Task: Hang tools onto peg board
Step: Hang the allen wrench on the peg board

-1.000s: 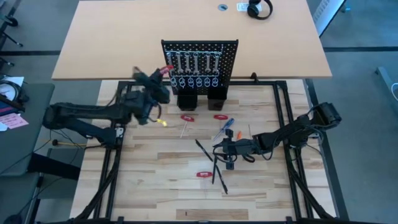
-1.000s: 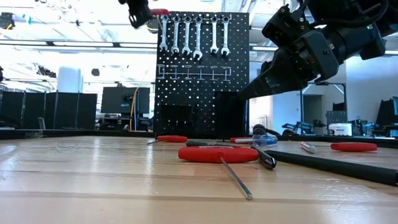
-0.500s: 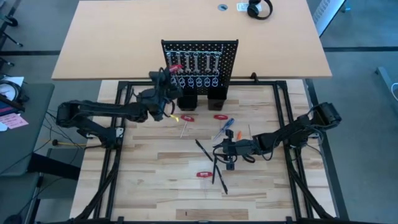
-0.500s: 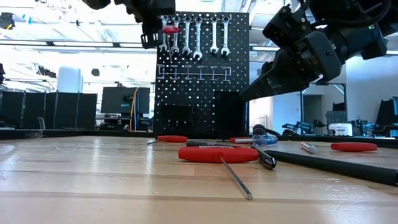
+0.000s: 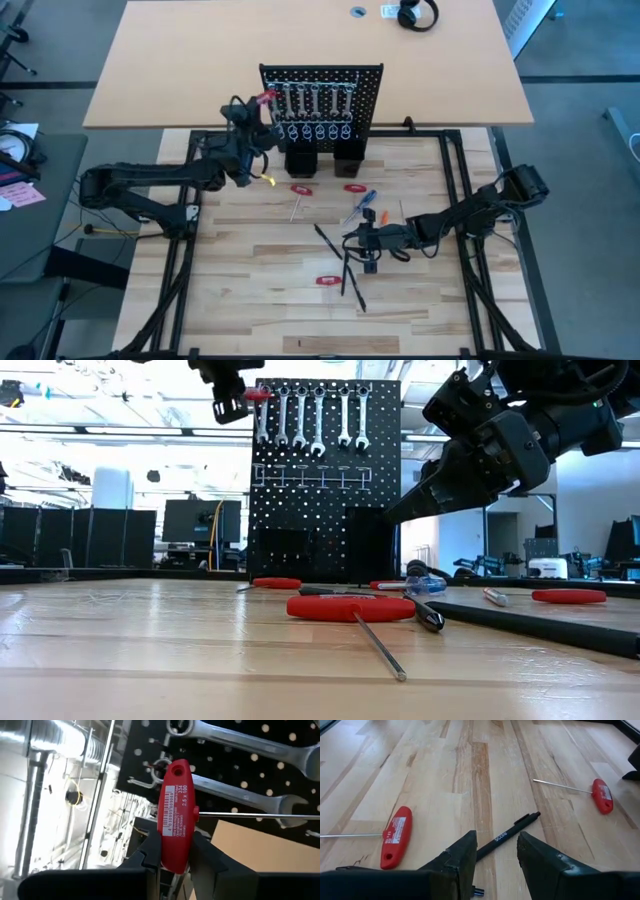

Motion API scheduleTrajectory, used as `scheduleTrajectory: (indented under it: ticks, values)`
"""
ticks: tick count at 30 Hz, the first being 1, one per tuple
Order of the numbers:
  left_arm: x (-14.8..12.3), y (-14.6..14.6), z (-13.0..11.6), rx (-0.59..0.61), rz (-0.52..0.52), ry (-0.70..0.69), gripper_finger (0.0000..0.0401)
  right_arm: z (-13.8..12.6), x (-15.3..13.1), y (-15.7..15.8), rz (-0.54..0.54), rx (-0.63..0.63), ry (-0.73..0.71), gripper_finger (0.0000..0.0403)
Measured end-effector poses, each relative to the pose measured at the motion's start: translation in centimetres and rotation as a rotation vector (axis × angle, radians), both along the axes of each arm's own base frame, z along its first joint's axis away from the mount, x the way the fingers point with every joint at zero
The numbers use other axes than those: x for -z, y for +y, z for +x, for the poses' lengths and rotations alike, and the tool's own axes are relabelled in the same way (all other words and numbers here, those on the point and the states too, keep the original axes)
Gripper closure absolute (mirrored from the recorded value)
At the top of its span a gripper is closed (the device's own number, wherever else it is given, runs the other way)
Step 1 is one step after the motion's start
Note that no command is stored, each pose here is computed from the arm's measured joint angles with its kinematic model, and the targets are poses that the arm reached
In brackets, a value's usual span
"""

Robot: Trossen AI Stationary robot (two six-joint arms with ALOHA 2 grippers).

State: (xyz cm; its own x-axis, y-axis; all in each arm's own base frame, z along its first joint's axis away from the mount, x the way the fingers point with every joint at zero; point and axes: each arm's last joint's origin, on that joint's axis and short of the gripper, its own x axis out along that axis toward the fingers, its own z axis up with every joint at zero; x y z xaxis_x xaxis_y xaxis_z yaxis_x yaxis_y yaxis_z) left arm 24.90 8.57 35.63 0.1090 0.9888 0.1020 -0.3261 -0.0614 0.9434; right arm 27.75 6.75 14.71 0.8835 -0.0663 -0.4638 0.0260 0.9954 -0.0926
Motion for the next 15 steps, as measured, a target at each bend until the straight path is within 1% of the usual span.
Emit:
scheduleTrajectory:
  ticks: [2,5,9,15]
  values:
    - [0.5,0.2,0.2,-0.003,-0.014,0.033,0.0350,0.0,0.0,0.0,0.003,0.001,-0.001,0.0251]
    - [1.1,0.5,0.4,-0.007,-0.033,0.045,0.0350,0.0,0.0,0.0,0.004,0.002,-0.004,0.0251]
    - [1.2,0.5,0.4,-0.002,-0.044,0.003,0.0350,0.0,-0.1,0.0,0.004,0.001,-0.006,0.0251]
    - [1.6,1.0,0.3,0.003,-0.048,0.004,0.0350,0.0,-0.1,0.0,0.005,0.001,-0.007,0.0251]
